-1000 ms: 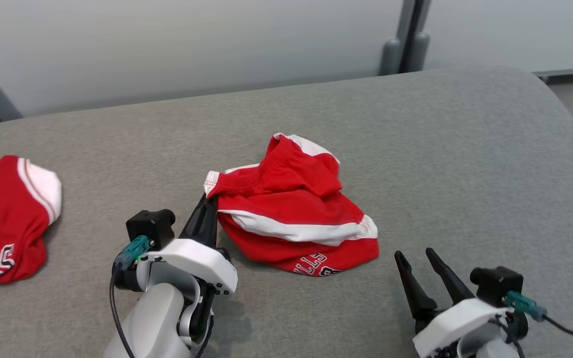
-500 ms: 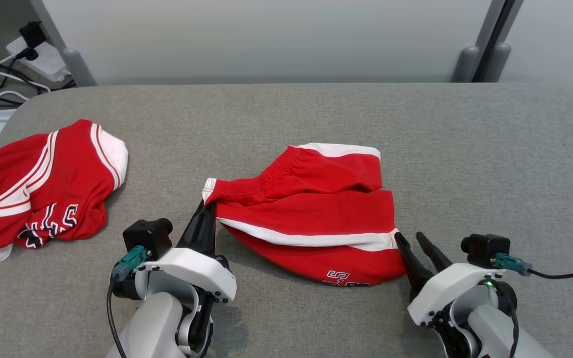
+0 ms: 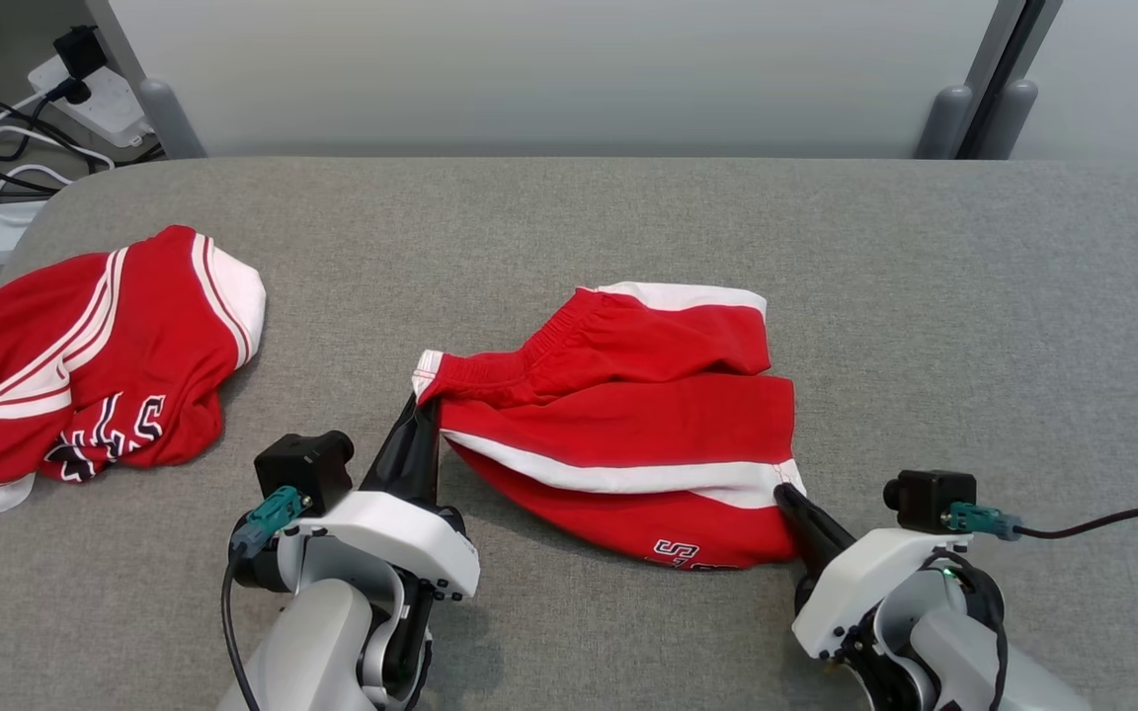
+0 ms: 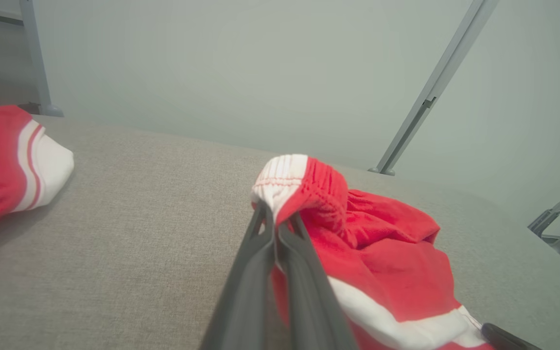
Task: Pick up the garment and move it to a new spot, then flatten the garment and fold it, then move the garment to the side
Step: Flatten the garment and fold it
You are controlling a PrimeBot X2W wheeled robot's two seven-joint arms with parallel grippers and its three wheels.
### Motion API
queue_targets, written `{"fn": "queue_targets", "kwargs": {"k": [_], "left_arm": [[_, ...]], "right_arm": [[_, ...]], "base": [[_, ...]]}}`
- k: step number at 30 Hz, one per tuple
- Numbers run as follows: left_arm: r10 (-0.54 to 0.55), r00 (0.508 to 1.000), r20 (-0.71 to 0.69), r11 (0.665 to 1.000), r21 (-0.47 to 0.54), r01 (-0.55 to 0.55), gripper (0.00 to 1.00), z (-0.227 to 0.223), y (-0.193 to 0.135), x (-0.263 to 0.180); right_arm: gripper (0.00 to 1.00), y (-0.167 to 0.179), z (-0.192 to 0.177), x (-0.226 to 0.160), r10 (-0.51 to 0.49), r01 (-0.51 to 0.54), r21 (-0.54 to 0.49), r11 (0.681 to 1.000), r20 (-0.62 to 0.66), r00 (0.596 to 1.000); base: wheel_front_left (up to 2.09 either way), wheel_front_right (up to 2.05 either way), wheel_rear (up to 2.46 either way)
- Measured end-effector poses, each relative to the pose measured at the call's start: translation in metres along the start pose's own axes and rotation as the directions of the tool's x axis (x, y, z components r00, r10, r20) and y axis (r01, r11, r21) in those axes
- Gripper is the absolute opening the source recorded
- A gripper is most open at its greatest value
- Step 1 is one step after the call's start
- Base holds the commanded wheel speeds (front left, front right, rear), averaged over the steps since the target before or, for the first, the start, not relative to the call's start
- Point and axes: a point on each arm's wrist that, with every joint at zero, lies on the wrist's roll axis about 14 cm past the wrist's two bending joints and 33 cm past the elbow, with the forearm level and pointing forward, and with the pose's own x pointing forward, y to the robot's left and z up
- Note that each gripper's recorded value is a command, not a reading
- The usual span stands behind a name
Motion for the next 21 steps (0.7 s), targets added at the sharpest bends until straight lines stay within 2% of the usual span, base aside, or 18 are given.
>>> {"fn": "queue_targets", "kwargs": {"k": [6, 9, 11, 13, 14, 15, 21], "left_arm": [[-0.01, 1.0, 0.007, 1.0, -0.002, 0.01, 0.0, 0.003, -0.004, -0.001], [-0.019, 1.0, 0.011, 1.0, -0.003, 0.019, 0.0, 0.005, -0.008, -0.001], [-0.019, 1.0, 0.004, 1.0, -0.019, 0.019, 0.0, 0.002, -0.01, -0.004], [-0.02, 1.0, -0.007, 0.999, -0.028, 0.02, 0.0, -0.003, -0.011, -0.007], [-0.019, 1.0, -0.012, 0.999, -0.03, 0.019, 0.0, -0.005, -0.011, -0.008], [-0.019, 1.0, -0.015, 0.999, -0.031, 0.018, 0.0, -0.006, -0.01, -0.008], [-0.019, 0.999, -0.026, 0.999, -0.028, 0.018, 0.0, -0.01, -0.009, -0.009]], "right_arm": [[0.0, -0.014, 0.025, -0.006, -0.02, 0.021, -0.016, 1.0, 0.061, 0.998], [0.0, -0.028, 0.05, -0.013, -0.056, 0.056, 0.003, 0.998, 0.134, 0.989], [0.0, -0.035, 0.051, -0.021, -0.081, 0.076, 0.041, 0.996, 0.154, 0.985], [0.76, -0.036, 0.037, -0.028, -0.091, 0.082, 0.073, 0.994, 0.132, 0.987], [0.76, -0.033, 0.026, -0.03, -0.088, 0.079, 0.087, 0.993, 0.11, 0.99], [1.0, -0.03, 0.017, -0.031, -0.081, 0.073, 0.093, 0.993, 0.087, 0.993], [1.0, -0.016, 0.012, -0.016, -0.037, 0.033, 0.091, 0.995, 0.048, 0.998]], "base": [[0.0, 0.0, 0.0], [0.0, 0.0, 0.0], [0.0, 0.0, 0.0], [0.0, 0.0, 0.0], [0.0, 0.0, 0.0], [0.0, 0.0, 0.0], [0.0, 0.0, 0.0]]}}
